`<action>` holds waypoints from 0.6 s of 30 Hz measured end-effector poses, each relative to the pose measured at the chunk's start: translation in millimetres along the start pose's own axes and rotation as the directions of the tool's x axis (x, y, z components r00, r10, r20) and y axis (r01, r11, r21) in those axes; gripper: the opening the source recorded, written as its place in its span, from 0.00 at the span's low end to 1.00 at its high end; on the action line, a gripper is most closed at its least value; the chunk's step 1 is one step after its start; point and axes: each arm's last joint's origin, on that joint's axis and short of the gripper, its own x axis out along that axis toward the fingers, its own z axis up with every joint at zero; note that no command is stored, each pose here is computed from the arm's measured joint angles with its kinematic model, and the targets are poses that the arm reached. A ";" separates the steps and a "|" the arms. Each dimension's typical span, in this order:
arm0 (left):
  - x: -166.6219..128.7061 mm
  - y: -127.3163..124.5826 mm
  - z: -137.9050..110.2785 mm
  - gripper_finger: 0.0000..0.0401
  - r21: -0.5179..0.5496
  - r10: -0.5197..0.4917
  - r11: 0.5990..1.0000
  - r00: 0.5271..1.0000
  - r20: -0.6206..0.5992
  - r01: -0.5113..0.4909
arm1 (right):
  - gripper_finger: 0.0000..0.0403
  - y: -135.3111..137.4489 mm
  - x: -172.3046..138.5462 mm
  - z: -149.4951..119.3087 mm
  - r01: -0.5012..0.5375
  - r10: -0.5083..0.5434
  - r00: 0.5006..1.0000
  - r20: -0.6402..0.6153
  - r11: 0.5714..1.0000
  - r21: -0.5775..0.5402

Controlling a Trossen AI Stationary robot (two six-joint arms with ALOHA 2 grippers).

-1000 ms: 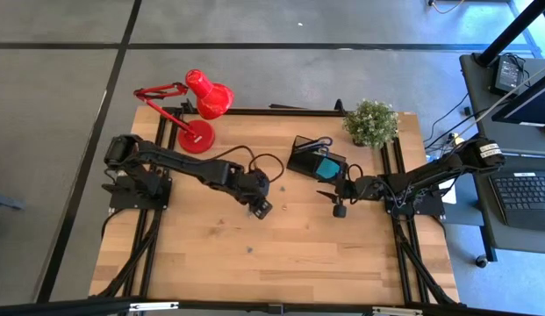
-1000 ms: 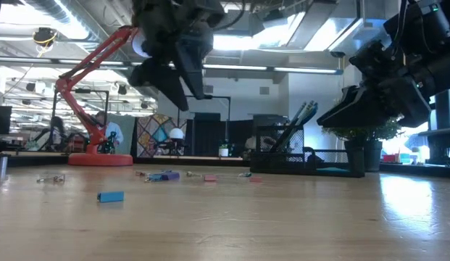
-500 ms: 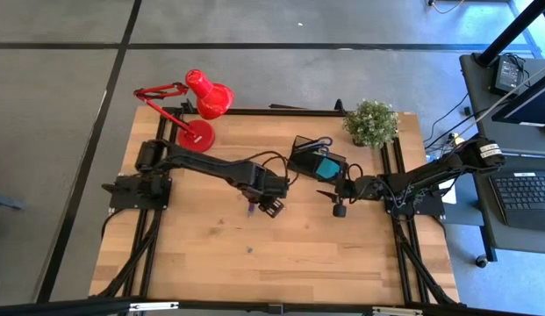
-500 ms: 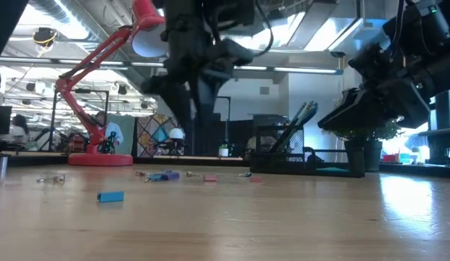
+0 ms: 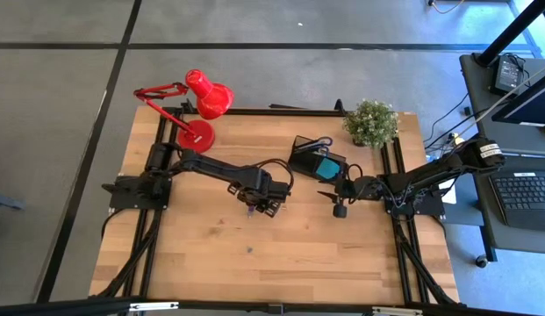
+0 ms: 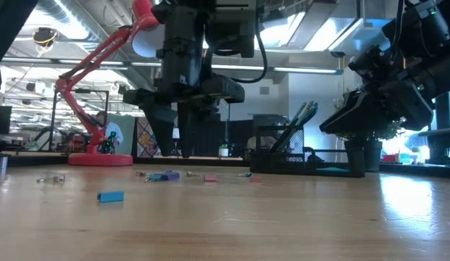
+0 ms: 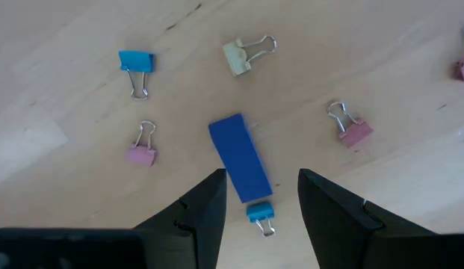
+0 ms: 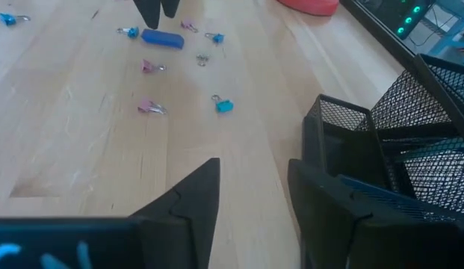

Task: Pick and place office supplies into organizer
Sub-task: Put the blue eraser into the black desk organizer

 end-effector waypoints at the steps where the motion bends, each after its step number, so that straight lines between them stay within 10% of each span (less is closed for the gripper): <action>1: 0.0 0.0 0.1 0.40 -0.011 0.001 1.000 1.000 0.002 -0.001 | 0.40 0.0 0.0 0.0 0.000 0.000 1.000 0.000 1.000 0.000; 18: 23.8 8.4 -3.1 0.40 -0.140 -0.005 0.990 1.000 -0.022 0.002 | 0.40 0.0 0.0 0.3 -0.001 0.001 1.000 0.003 1.000 -0.008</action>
